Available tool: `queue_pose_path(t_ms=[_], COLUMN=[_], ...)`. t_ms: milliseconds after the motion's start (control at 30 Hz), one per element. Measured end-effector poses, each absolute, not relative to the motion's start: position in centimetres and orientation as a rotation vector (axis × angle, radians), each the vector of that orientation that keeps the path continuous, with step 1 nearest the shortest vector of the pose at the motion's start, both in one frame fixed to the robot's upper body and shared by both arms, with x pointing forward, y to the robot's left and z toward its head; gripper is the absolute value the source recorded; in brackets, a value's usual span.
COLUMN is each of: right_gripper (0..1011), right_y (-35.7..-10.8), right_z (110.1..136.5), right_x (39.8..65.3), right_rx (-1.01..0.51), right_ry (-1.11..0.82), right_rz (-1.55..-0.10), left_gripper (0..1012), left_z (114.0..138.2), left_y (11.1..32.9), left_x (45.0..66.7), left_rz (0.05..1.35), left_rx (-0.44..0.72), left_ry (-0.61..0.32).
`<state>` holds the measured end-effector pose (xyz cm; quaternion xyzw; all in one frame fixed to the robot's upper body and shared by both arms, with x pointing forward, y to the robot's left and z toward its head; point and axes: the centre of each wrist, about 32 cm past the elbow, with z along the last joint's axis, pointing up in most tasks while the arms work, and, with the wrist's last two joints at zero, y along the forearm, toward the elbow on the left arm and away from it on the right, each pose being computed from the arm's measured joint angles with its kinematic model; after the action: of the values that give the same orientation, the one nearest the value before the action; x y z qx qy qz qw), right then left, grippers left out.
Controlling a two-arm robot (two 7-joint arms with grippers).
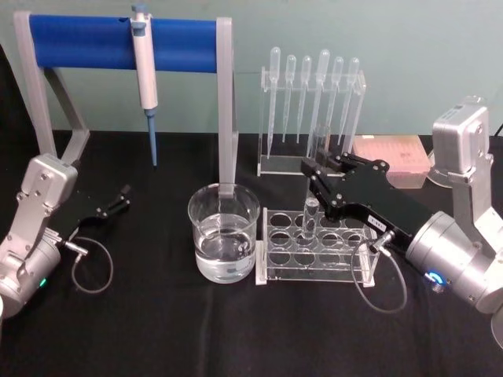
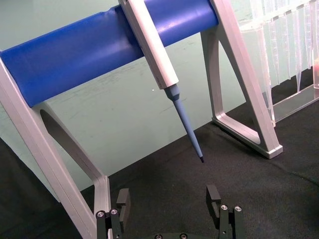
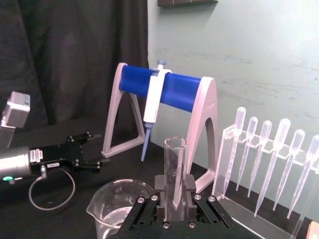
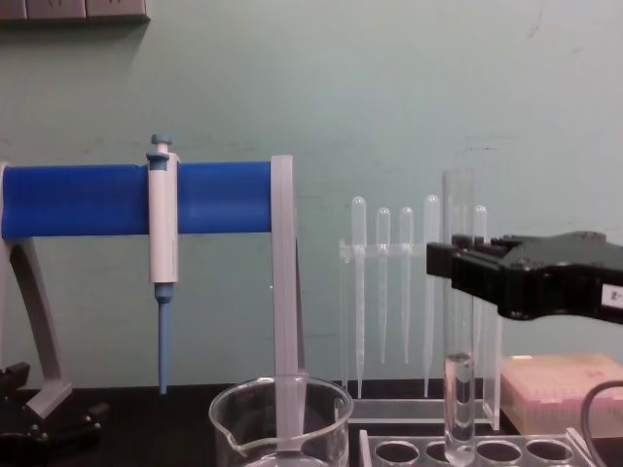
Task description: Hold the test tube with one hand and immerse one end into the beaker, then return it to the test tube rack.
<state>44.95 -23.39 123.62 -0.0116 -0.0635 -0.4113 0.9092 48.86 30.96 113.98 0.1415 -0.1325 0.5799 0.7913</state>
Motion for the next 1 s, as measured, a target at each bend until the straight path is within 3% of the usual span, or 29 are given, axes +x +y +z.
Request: queue_pose_path(t_ms=[1000], right_gripper=[224], right_y=[-22.6], right_z=[120.9], right_x=[46.3], right_rx=[-0.094], right_ry=[-0.092], right_rz=[-0.864], left_gripper=[1000], left_z=[114.0], left_y=[31.0], left_x=[48.9], left_rz=[1.248], left_rx=[0.304], left_ry=[-0.285])
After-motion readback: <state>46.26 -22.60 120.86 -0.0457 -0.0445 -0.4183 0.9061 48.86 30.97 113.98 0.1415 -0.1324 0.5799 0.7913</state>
